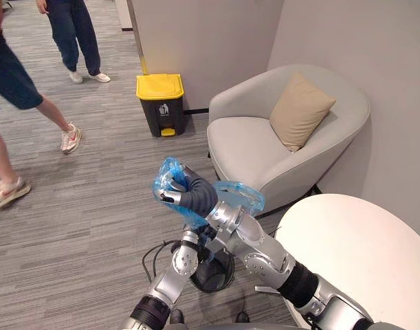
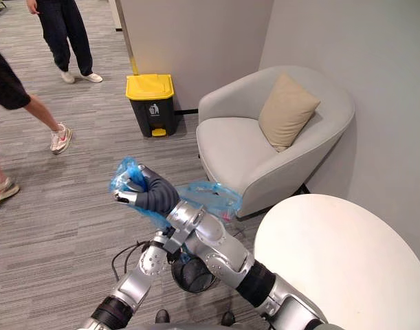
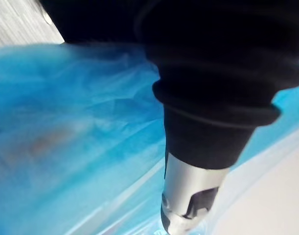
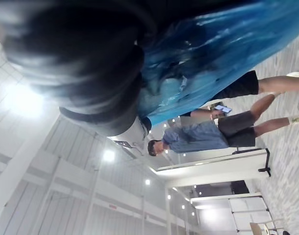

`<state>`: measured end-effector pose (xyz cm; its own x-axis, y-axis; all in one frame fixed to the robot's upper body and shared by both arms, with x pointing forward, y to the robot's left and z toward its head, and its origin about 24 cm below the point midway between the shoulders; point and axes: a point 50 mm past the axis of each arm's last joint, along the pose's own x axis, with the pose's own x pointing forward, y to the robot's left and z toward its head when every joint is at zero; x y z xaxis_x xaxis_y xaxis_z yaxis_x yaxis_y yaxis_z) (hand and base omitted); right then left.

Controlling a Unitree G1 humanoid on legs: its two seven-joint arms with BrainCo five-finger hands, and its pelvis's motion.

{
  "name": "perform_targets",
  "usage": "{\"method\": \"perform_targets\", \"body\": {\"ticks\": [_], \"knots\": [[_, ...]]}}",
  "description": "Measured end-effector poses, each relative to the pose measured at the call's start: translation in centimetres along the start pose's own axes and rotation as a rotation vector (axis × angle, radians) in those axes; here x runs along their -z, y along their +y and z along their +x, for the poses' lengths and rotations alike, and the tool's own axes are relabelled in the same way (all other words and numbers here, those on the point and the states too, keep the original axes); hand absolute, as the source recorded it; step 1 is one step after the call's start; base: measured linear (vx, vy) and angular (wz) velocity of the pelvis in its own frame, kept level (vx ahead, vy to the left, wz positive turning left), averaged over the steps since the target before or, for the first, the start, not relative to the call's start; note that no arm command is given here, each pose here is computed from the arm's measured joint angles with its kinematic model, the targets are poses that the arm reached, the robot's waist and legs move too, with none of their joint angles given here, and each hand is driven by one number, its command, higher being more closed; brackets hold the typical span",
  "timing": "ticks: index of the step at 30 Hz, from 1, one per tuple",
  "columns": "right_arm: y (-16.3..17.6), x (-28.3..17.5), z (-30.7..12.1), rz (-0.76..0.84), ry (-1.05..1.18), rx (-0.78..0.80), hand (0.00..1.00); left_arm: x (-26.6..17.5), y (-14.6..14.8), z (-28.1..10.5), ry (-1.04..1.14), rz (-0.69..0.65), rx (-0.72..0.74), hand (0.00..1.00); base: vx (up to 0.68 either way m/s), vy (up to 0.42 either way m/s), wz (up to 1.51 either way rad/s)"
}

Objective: Gather rubbish on tea table into small bin, then transfer packed bag to large trash can.

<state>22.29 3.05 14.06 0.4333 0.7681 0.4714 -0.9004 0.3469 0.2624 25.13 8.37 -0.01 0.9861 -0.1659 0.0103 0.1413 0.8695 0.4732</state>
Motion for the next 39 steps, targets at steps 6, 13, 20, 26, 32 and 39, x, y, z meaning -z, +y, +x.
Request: {"method": "perform_targets", "body": {"ticks": [6, 13, 20, 26, 32, 39], "knots": [[0.4, 0.3, 0.1, 0.029, 0.009, -0.013, 1.00, 0.0, 0.0, 0.1, 0.006, -0.007, -0.013, 1.00, 0.00, 0.000, 0.00], [0.6, 0.5, 0.1, 0.030, 0.015, -0.021, 1.00, 0.1, 0.1, 0.1, 0.020, -0.043, -0.017, 1.00, 0.00, 0.000, 0.00], [0.0, 0.2, -1.2, -0.089, 0.007, 0.022, 0.00, 1.7, 0.2, -0.3, 0.099, -0.084, -0.012, 1.00, 0.00, 0.000, 0.00], [-3.2, -0.5, -4.9, -0.336, 0.065, 0.170, 0.00, 3.7, 1.5, -1.1, 0.194, -0.136, -0.067, 1.00, 0.00, 0.000, 0.00], [-4.6, -1.1, -7.0, -0.660, 0.149, 0.219, 0.00, 5.6, 2.9, -2.3, 0.276, -0.175, -0.132, 1.00, 0.00, 0.000, 0.00], [-5.0, -1.5, -7.9, -0.959, 0.203, 0.196, 0.00, 7.2, 3.8, -3.4, 0.351, -0.205, -0.182, 1.00, 0.00, 0.000, 0.00]]}}
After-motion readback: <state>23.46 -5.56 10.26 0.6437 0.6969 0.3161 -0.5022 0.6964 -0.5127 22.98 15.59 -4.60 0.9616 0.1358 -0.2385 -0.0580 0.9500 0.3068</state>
